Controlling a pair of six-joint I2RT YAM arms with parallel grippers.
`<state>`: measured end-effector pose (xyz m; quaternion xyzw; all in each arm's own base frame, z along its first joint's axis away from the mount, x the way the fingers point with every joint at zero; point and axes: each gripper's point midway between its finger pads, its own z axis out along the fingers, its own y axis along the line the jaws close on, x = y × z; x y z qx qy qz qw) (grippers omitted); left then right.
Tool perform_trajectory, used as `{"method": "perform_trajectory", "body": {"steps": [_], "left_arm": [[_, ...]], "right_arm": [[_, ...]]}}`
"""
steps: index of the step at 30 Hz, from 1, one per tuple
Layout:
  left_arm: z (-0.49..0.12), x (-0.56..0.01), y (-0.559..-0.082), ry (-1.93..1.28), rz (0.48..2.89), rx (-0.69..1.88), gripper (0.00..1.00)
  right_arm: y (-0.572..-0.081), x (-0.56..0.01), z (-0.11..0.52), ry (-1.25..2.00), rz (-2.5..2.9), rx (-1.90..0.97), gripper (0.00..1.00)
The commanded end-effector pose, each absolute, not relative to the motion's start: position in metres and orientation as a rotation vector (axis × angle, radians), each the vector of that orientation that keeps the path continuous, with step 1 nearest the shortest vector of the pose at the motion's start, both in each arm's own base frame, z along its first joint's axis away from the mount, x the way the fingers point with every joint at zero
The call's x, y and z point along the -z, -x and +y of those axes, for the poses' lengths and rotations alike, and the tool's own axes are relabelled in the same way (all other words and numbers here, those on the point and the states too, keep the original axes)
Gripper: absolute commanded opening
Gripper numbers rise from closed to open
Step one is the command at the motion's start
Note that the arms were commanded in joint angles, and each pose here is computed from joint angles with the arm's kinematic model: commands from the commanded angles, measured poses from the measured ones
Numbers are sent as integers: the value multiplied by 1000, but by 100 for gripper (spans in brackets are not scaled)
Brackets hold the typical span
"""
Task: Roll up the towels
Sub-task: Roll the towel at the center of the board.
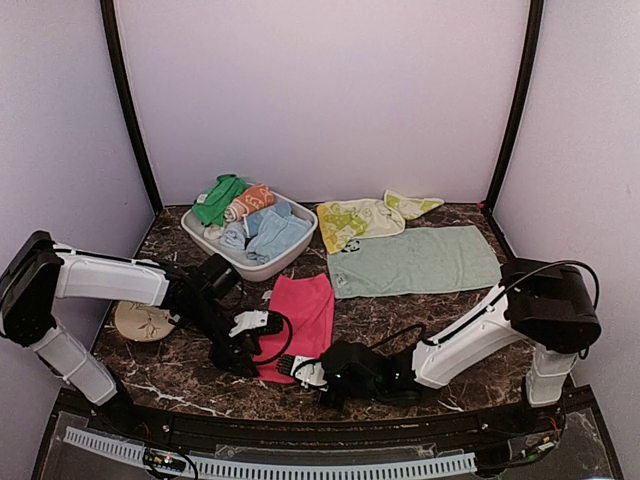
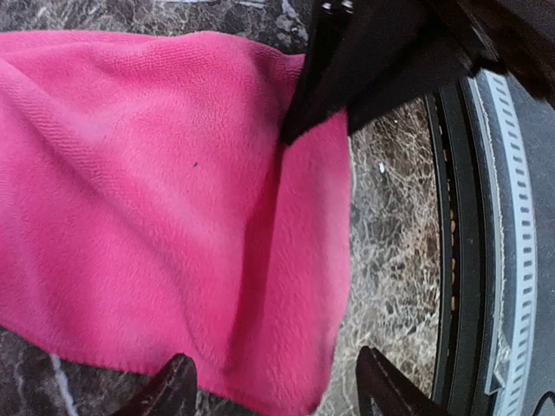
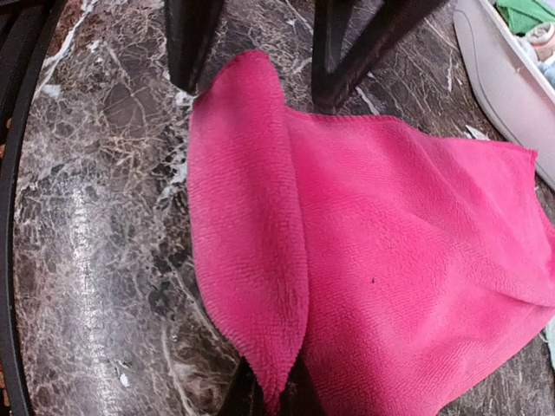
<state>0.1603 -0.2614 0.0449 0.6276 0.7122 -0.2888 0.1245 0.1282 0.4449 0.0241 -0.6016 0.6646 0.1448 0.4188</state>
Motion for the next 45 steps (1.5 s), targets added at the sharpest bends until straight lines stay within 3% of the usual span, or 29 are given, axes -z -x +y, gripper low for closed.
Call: {"method": "perform_trajectory", "body": {"steps": [1, 7, 14, 22, 38, 41, 45], "left_arm": [[-248, -61, -173, -1817, 1976, 674, 67], [-235, -63, -174, -1889, 1912, 560, 66], [-247, -95, -169, -1906, 1845, 643, 58], [-291, -90, -138, -2052, 1769, 629, 62], [-298, -34, -171, -2029, 1732, 331, 49], [-294, -29, -174, -2024, 1738, 300, 42], [-286, -25, -177, -1995, 1804, 340, 20]], "right_arm": [[-129, -40, 444, 1436, 1819, -582, 0], [-112, -20, 438, 1468, 2063, -865, 0], [-121, -11, 434, 1283, 2373, -1214, 0], [-141, -2, 430, 1139, 2599, -1312, 0], [-143, 0, 426, 1012, 2707, -1425, 0], [-145, -1, 424, 1004, 2703, -1401, 2], [-153, -14, 424, 991, 2643, -1361, 8]]}}
